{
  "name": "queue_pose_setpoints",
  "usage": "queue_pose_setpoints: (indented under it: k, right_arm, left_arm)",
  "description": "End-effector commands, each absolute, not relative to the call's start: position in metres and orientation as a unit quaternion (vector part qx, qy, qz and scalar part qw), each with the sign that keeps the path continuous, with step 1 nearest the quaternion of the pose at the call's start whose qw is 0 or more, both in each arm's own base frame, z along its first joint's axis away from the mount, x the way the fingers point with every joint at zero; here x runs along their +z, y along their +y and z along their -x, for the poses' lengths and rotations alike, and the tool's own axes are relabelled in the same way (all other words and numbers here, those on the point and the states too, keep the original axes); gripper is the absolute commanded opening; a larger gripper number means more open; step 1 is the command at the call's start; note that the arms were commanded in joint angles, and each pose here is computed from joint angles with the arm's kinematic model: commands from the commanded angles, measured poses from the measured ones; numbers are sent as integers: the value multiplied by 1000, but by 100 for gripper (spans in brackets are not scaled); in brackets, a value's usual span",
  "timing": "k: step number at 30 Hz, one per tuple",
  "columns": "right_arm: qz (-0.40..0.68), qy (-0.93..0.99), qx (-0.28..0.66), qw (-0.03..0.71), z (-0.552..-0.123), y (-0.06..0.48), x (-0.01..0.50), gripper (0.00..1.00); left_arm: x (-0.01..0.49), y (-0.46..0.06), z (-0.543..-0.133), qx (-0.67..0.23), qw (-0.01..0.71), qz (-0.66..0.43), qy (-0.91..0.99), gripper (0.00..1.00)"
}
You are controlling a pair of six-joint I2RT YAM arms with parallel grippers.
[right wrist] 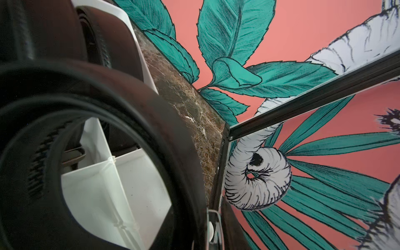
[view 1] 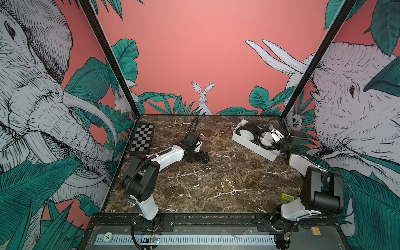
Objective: Place the belts into the storage roll
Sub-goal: Move the container to the center of the board, then place the belt in the container.
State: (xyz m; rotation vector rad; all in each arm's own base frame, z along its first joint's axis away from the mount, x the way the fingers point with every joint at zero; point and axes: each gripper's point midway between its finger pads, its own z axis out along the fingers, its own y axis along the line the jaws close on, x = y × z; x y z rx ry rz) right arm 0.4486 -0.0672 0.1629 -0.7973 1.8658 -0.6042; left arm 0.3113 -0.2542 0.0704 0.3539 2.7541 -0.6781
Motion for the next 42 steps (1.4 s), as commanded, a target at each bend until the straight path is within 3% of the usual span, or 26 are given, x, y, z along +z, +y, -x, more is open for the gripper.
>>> queue_pose_setpoints:
  k: [1,12,18,24,27,33,42]
  right_arm:
    - [309,745,-334,489,-456,-79,183,0]
    - [248,760,-403,446,-452,-88,172,0]
    - [165,790,-341,481,-447,-86,170,0]
    - [128,787,-337,500,-433,-99,147,0]
    - [124,819,-312,466,-429,-99,128,0]
    - [108,834,-277,465,-423,-89,115,0]
    - [5,786,-302,539,-412,-115,204,0]
  left_arm:
    - [78,-250,-310,-237,150,-116,953,96]
    - [80,-249,-313,-237,158,-108,952,97]
    - [82,-248,-312,-236,162,-107,952,98]
    - [84,-245,-311,-237,172,-98,951,99]
    - [82,-243,-309,-234,172,-101,952,99]
    - [79,-240,-309,-229,174,-97,953,99]
    - [79,-240,-309,-230,175,-95,952,99]
